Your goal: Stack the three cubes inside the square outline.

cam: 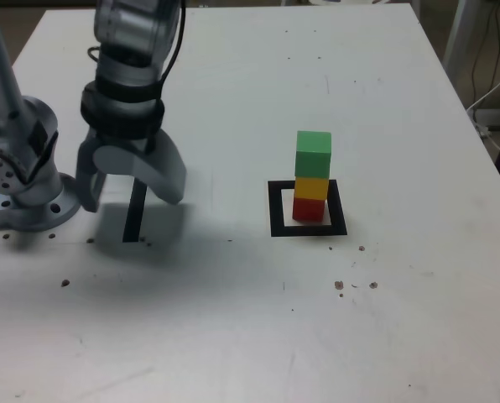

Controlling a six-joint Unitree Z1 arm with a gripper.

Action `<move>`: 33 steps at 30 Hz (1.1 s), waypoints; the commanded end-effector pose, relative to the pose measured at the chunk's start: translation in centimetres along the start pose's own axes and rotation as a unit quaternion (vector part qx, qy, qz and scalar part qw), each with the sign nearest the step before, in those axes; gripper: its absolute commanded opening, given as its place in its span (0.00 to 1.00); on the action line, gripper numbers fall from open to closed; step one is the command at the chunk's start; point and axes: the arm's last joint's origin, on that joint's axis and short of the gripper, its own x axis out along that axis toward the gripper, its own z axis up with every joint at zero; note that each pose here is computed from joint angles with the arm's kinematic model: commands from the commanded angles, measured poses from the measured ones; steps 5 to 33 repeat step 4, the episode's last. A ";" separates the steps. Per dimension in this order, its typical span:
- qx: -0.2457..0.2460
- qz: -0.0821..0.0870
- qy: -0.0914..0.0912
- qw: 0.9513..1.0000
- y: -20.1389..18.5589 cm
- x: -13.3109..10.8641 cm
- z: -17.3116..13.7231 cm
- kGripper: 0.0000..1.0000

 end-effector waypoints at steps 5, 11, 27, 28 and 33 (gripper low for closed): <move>0.000 0.001 -0.003 1.000 0.0 -0.1 0.1 1.00; 0.000 0.001 -0.003 1.000 0.0 -0.1 0.1 1.00; 0.000 0.001 -0.003 1.000 0.0 -0.1 0.1 1.00; 0.000 0.001 -0.003 1.000 0.0 -0.1 0.1 1.00; 0.000 0.001 -0.003 1.000 0.0 -0.1 0.1 1.00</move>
